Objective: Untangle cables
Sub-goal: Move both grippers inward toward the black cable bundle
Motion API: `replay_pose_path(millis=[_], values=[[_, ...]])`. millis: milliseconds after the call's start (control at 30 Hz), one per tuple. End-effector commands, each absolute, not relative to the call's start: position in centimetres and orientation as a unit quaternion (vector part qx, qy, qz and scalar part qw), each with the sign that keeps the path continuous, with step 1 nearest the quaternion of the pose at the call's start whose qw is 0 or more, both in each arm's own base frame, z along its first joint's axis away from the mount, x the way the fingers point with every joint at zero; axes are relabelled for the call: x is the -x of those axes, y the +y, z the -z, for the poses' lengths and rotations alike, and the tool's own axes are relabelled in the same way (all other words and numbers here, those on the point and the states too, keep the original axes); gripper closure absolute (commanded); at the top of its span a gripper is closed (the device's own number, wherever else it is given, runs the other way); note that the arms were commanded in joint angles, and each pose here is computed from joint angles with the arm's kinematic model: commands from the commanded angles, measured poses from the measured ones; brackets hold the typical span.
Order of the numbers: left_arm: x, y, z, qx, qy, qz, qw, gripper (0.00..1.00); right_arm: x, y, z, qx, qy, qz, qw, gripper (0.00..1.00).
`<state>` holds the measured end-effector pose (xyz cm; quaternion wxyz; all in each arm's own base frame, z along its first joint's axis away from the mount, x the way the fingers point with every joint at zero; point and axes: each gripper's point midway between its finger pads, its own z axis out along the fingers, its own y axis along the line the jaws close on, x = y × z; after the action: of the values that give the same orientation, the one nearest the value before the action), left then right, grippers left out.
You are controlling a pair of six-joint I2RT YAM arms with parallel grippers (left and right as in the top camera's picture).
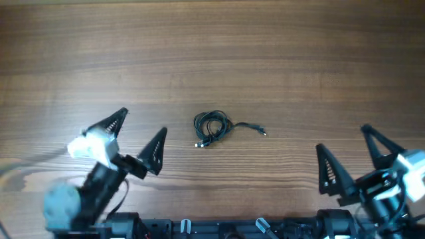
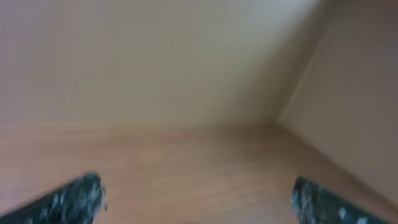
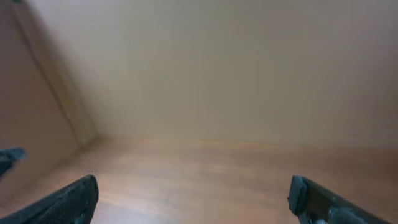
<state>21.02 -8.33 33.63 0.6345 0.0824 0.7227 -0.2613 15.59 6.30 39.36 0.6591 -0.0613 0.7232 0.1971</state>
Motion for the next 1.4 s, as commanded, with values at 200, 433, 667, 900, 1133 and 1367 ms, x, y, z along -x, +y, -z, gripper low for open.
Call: replay_pose_path(millis=[200,433,667,900,1133,1367], values=[[-23.6,-13.3,-35.0,-0.099,0.804,0.428,0.4,0.01,-19.5,11.8,-37.0,0.075,0.818,-0.384,0.422,0.0],[-27.1,-14.7,-28.6,-0.034,0.858,0.441,0.263,0.0,-22.0,13.8,-32.2,0.034,0.855,-0.447,0.261,0.0],[-29.8,-11.4,-19.4,0.116,0.945,0.238,0.194,0.0,-21.5,14.2,-26.0,-0.024,0.926,-0.343,0.154,0.0],[-31.9,-10.3,-16.1,0.131,0.958,0.176,0.185,0.0,-18.8,16.6,-25.0,0.006,0.94,-0.322,0.111,0.0],[-32.7,-10.5,-15.0,0.132,0.96,0.174,0.177,0.0,-18.3,17.2,-25.0,-0.055,0.939,-0.331,0.079,0.0],[-32.2,-11.9,-15.3,0.121,0.956,0.212,0.16,0.0,-18.7,17.3,-25.2,-0.078,0.935,-0.336,0.08,0.0]])
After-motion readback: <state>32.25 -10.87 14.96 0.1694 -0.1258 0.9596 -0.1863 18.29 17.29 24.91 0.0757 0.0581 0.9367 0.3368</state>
